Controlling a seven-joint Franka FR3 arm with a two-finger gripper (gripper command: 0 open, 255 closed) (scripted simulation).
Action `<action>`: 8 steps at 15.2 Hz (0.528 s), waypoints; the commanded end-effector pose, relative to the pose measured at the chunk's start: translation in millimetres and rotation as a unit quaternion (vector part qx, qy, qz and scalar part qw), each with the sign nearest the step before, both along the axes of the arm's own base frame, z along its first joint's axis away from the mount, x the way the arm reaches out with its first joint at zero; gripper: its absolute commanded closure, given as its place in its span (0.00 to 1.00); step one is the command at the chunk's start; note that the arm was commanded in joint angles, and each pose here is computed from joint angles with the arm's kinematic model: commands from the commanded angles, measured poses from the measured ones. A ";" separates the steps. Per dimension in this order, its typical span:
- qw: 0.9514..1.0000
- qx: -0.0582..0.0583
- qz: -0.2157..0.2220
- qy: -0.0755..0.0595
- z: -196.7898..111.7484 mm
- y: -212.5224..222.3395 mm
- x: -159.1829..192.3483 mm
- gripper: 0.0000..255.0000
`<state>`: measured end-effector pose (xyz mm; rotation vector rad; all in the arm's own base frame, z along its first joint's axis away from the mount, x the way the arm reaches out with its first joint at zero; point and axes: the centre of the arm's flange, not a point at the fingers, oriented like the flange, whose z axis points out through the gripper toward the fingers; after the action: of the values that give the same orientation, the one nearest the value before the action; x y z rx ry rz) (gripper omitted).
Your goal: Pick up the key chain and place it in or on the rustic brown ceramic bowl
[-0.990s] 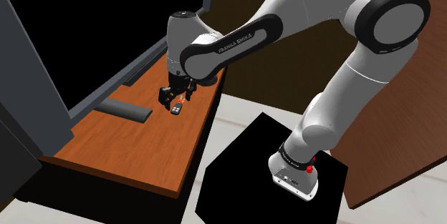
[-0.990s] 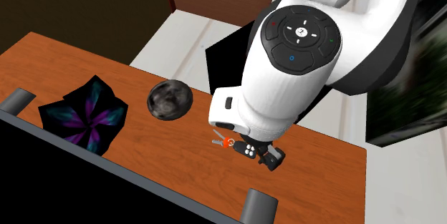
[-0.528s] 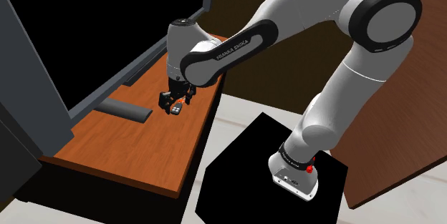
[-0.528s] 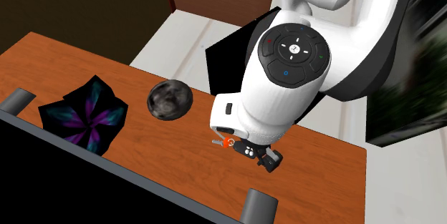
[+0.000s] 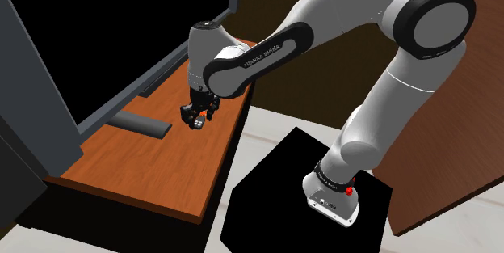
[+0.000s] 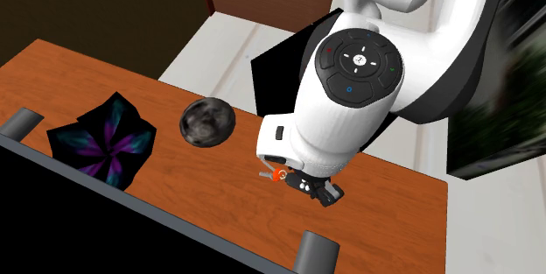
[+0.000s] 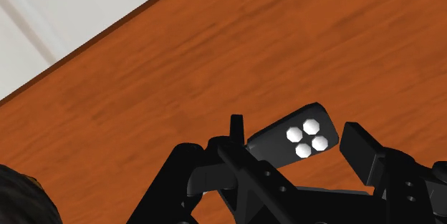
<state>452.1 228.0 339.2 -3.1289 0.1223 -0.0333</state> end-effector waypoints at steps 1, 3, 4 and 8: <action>1.000 0.000 0.000 0.000 0.0 0.0 0.0 1.00; 1.000 0.000 0.000 0.000 0.0 0.0 0.0 1.00; 1.000 0.000 0.000 0.000 0.0 0.0 0.0 1.00; 1.000 0.000 0.000 0.000 15.8 0.0 0.0 1.00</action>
<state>451.9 227.5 350.0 -3.1288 0.1221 -0.0337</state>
